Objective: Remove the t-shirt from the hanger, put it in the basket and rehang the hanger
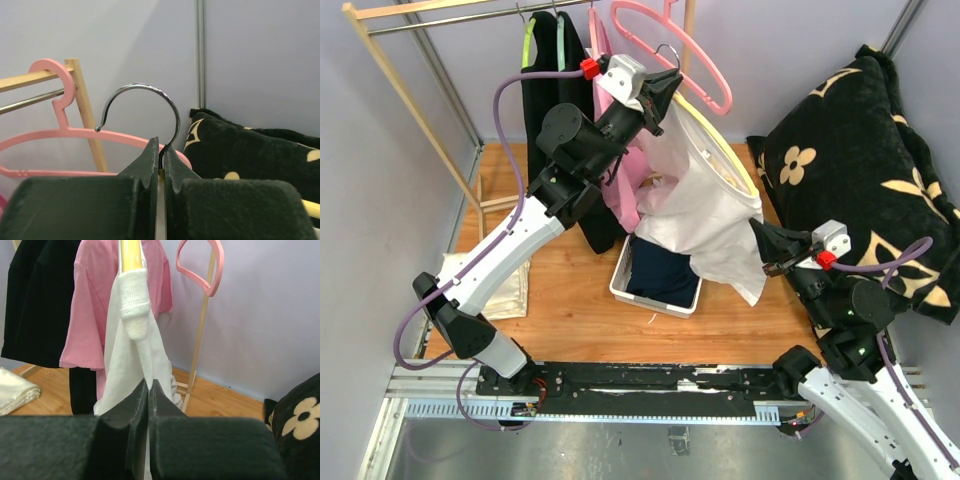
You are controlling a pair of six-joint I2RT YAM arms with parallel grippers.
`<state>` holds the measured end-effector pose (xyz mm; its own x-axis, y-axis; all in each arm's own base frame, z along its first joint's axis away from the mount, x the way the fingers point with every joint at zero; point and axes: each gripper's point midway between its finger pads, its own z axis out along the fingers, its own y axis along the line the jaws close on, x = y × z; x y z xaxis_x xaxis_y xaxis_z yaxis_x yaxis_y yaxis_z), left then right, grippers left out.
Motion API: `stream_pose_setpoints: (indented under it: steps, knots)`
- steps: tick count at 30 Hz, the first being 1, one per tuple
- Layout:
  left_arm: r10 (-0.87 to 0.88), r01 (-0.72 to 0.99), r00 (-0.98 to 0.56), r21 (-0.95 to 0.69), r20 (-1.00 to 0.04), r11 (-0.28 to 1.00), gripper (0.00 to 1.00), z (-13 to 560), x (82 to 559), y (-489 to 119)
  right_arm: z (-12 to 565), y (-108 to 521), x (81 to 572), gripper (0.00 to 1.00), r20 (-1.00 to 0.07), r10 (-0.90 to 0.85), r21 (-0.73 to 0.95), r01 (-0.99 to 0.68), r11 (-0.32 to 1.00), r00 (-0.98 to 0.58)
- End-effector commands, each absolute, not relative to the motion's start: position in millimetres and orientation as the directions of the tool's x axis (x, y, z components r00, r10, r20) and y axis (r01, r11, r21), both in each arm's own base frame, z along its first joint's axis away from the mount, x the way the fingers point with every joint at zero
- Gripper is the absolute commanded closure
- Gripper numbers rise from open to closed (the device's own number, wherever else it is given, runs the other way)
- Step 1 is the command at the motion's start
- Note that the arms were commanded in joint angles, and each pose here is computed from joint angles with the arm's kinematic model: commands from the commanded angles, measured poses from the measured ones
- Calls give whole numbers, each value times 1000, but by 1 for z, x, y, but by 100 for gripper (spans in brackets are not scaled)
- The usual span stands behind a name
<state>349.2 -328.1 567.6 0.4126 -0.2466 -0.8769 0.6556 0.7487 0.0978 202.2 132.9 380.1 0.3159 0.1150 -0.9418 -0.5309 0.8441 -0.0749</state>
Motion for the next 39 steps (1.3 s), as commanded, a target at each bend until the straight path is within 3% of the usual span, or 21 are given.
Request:
stream_pose_setpoints:
  steps: [1,10,38,39]
  knots:
    - [-326,620,480,52,-815,783,99,612,339,-302,378,116,209,99,-942,153,1,-454,891,298]
    - [-338,583,512,30,-789,812,99,641,340,-291,314,111,224,99,-961,207,125,-385,914,181]
    - [-374,602,524,22,-765,798,99,649,329,-286,312,117,226,99,-941,257,150,-408,900,221]
    - [-375,606,527,28,-763,795,99,648,328,-287,314,121,228,93,-944,249,140,-421,896,217]
